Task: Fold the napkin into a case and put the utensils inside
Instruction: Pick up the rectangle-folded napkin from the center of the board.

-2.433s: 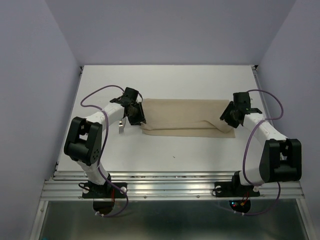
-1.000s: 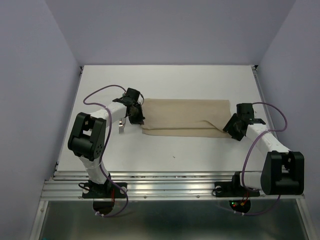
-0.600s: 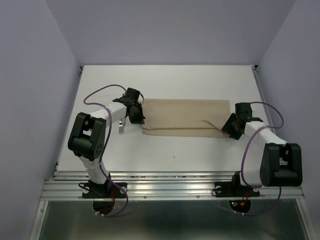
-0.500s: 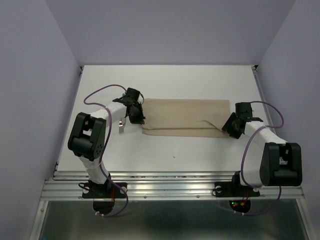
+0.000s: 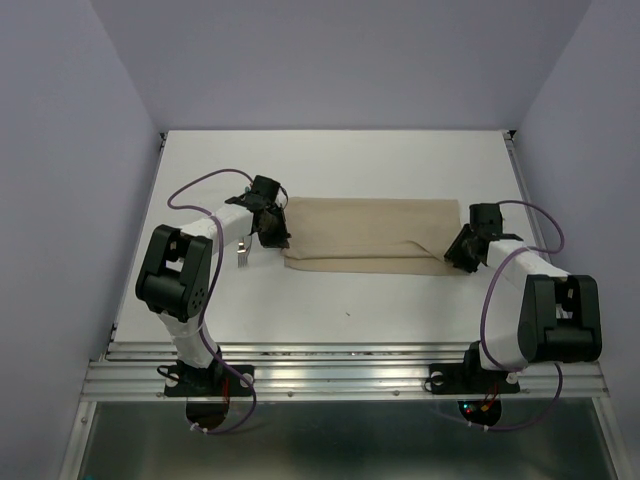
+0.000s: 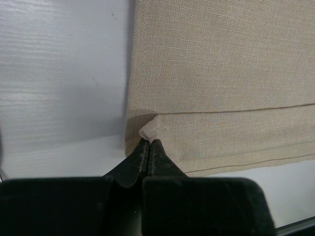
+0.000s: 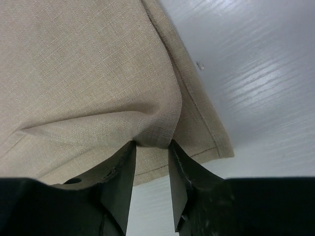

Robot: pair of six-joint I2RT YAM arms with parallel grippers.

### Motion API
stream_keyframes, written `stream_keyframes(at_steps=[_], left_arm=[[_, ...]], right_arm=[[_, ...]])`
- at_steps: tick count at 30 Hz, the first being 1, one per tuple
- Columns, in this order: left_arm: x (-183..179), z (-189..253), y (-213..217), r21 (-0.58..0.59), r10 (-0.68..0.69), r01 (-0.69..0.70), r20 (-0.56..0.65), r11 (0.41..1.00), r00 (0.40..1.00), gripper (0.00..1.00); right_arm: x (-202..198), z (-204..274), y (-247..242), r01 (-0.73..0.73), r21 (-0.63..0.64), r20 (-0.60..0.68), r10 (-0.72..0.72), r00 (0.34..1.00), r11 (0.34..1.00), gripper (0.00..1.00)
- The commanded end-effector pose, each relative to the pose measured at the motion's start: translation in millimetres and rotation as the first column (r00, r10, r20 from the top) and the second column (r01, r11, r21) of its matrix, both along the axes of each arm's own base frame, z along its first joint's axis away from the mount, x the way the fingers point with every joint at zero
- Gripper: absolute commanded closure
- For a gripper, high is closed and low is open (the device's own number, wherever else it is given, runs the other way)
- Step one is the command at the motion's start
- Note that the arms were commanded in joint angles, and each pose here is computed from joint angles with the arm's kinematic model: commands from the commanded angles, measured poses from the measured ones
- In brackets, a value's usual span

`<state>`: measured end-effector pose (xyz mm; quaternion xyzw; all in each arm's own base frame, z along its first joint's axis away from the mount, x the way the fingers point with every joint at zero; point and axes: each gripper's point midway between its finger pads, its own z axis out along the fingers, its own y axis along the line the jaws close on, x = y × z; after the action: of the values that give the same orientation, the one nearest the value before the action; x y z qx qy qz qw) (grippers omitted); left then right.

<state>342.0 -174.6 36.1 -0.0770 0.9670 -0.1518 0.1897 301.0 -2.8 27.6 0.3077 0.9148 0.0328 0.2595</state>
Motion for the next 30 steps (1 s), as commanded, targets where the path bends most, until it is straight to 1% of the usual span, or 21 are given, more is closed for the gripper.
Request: stream_keyframes(at_steps=[1,2,3,5,6,8,9,10,14,18,22,26,27,29,30], left_arm=[[11.4,20.9,-5.7,-0.027,-0.016,0.018,0.070,0.999,0.997,1.00],[11.5,20.7,-5.7,-0.027,-0.016,0.018,0.068,0.999,0.998,1.00],[12.8,21.7,-6.2,-0.028,-0.016,0.018,0.071,0.999,0.997,1.00],[13.0,22.0,-6.0,-0.027,-0.015,0.017,0.072,0.999,0.997,1.00],[13.3,22.5,-6.4,-0.028,-0.016,0.018,0.073,0.999,0.997,1.00],[14.0,22.8,-6.4,-0.027,-0.015,0.017,0.073,0.999,0.997,1.00],[14.4,23.7,-5.8,-0.027,-0.015,0.017,0.075,0.999,0.997,1.00],[14.5,24.4,-6.2,-0.025,-0.017,0.019,0.076,1.000,0.997,1.00],[20.9,36.0,-4.9,-0.014,-0.019,0.021,0.099,1.000,0.995,1.00],[35.6,59.0,-5.3,-0.014,-0.014,0.016,0.151,1.000,0.988,1.00],[61.4,90.8,-7.0,-0.027,-0.011,0.018,0.224,0.999,0.975,1.00],[88.2,119.8,-11.4,-0.041,-0.015,0.029,0.297,0.999,0.955,1.00],[94.5,126.6,-12.2,-0.041,-0.021,0.036,0.317,0.998,0.948,1.00],[114.3,146.6,-16.0,-0.060,-0.013,0.038,0.368,0.997,0.930,1.00],[122.8,154.4,-13.4,-0.066,-0.003,0.031,0.389,0.997,0.921,1.00]], right_arm=[[18.1,9.9,0.3,-0.014,0.008,0.068,0.013,0.998,1.000,0.66],[18.1,9.8,-0.5,-0.011,0.004,0.068,0.011,0.998,1.000,0.69],[17.8,9.6,-1.0,-0.008,0.003,0.066,0.008,0.998,1.000,0.76],[18.0,10.6,-1.2,-0.006,0.002,0.069,0.006,0.998,1.000,0.82],[18.1,11.0,-1.7,-0.004,0.000,0.071,0.004,0.997,1.000,0.88],[17.8,12.1,-1.9,-0.001,0.000,0.074,0.001,0.997,1.000,0.93],[18.1,14.7,-2.1,0.001,-0.001,0.082,-0.001,0.997,1.000,0.98],[17.9,16.2,-2.1,0.003,0.000,0.085,-0.003,0.996,1.000,0.99],[18.3,29.9,-3.3,0.010,-0.005,0.102,-0.009,0.995,1.000,0.99],[26.9,54.6,-12.4,0.039,-0.016,0.165,-0.036,0.986,0.999,0.99],[42.8,79.7,-30.7,0.086,-0.012,0.230,-0.080,0.970,0.996,0.99],[68.3,104.6,-41.9,0.107,0.010,0.283,-0.105,0.953,0.994,0.99],[81.8,117.0,-42.3,0.102,0.017,0.310,-0.102,0.945,0.995,0.99],[96.8,130.1,-42.9,0.103,0.030,0.339,-0.107,0.935,0.994,0.99],[111.9,141.8,-44.6,0.102,0.033,0.366,-0.107,0.924,0.994,0.99]])
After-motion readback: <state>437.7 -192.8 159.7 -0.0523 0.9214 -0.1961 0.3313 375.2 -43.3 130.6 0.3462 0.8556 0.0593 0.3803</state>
